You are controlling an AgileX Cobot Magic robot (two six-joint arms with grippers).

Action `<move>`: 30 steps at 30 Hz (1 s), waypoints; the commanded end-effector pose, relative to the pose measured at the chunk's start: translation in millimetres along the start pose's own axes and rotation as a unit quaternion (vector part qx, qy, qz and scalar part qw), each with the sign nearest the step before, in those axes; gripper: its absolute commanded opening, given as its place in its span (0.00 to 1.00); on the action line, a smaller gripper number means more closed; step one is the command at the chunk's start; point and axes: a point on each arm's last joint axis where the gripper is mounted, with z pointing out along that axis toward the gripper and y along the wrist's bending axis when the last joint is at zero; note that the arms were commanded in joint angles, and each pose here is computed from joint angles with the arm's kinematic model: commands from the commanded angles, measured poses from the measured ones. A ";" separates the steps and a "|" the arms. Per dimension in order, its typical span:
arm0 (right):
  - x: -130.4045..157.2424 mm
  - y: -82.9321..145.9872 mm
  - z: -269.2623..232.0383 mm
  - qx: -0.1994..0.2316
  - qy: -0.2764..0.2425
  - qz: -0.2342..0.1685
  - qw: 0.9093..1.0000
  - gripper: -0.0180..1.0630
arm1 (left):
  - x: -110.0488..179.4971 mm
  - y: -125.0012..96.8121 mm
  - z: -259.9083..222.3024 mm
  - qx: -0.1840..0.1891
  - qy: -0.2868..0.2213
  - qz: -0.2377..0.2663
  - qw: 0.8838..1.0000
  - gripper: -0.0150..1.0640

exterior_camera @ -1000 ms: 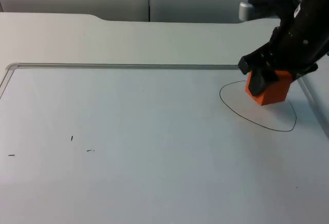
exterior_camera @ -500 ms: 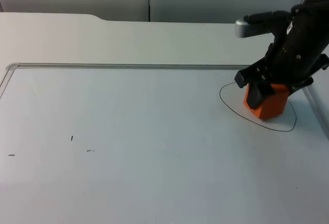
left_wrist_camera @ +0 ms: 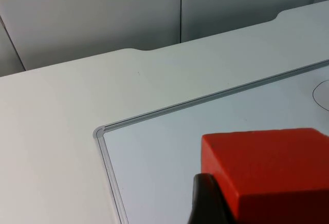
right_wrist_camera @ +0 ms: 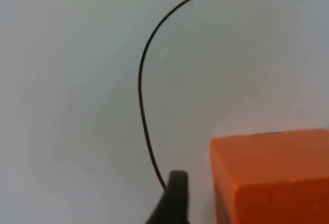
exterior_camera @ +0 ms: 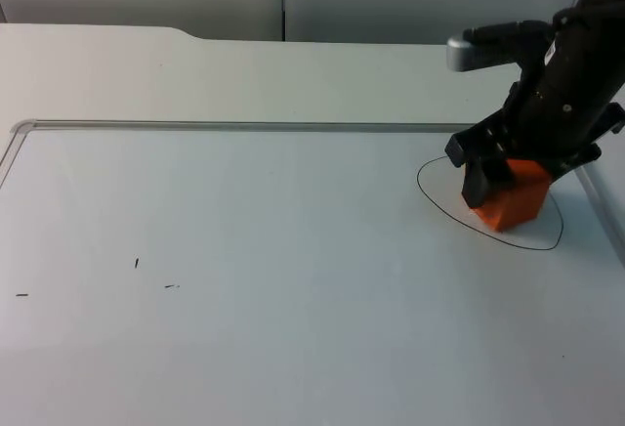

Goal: Pick up one cube with the left hand and another cube with the right hand. First place the cube in the right hand at the target position, then stack the cube in the left hand on top.

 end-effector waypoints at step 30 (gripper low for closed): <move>212.5 29.5 -381.9 0.063 -0.545 -0.079 0.832 0.80 | -16.4 -13.1 10.2 0.093 -0.057 0.000 0.994 0.07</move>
